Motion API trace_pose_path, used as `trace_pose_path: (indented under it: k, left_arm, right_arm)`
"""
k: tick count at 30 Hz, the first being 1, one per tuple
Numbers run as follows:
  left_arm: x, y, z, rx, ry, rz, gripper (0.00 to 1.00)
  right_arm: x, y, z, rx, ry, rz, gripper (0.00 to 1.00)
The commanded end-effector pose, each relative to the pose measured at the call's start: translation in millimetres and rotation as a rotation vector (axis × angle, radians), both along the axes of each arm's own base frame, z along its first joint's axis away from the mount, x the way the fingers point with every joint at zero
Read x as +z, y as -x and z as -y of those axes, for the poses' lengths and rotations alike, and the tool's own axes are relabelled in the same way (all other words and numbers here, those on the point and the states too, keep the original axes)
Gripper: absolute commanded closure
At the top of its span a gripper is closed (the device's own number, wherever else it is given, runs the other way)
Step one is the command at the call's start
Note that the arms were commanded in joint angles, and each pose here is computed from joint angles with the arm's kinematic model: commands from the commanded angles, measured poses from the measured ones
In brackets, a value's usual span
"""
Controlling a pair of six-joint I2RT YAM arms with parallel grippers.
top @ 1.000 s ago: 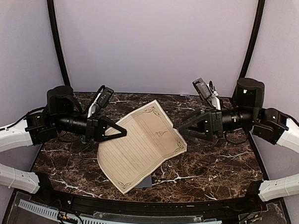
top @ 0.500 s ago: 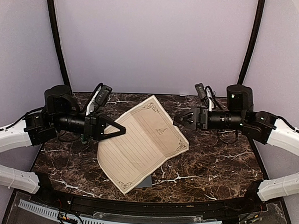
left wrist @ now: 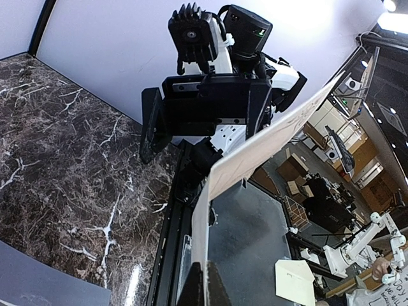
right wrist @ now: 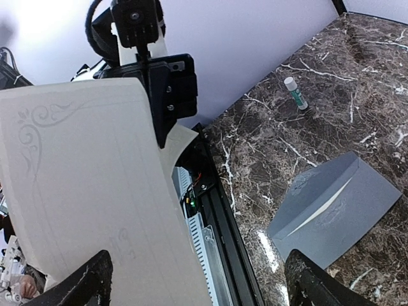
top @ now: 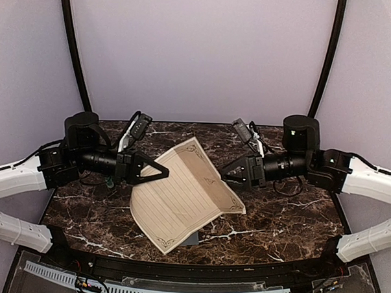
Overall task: Place the letter into the envelope and seal it
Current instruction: Fold the letter.
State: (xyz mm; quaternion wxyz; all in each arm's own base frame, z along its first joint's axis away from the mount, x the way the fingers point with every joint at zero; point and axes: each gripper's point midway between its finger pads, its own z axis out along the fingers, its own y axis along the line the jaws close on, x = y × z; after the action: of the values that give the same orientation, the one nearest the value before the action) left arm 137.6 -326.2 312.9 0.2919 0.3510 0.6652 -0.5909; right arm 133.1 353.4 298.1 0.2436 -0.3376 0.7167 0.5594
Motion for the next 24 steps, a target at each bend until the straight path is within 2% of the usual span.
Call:
trace_pose_path:
  k: [1,6,18,22,24]
  left_arm:
    - [16.4,5.0,4.3,-0.049,0.040,0.025,1.00]
    - [20.8,5.1,6.8,-0.061,0.053,0.023,1.00]
    - [22.9,12.1,12.4,-0.111,0.064,0.013,1.00]
    - [21.1,12.6,14.7,-0.124,0.060,0.008,1.00]
    - [20.3,12.8,15.2,-0.128,0.059,0.006,1.00]
  right_arm:
    - [24.1,8.2,-8.0,0.051,-0.081,0.039,0.10]
    - [20.0,13.4,-21.8,0.105,-0.088,0.022,0.27]
    - [20.9,30.5,-47.3,0.202,-0.116,0.008,0.51]
    - [22.2,33.1,-50.0,0.214,-0.120,0.008,0.55]
    - [23.9,34.3,-49.6,0.219,-0.125,0.009,0.62]
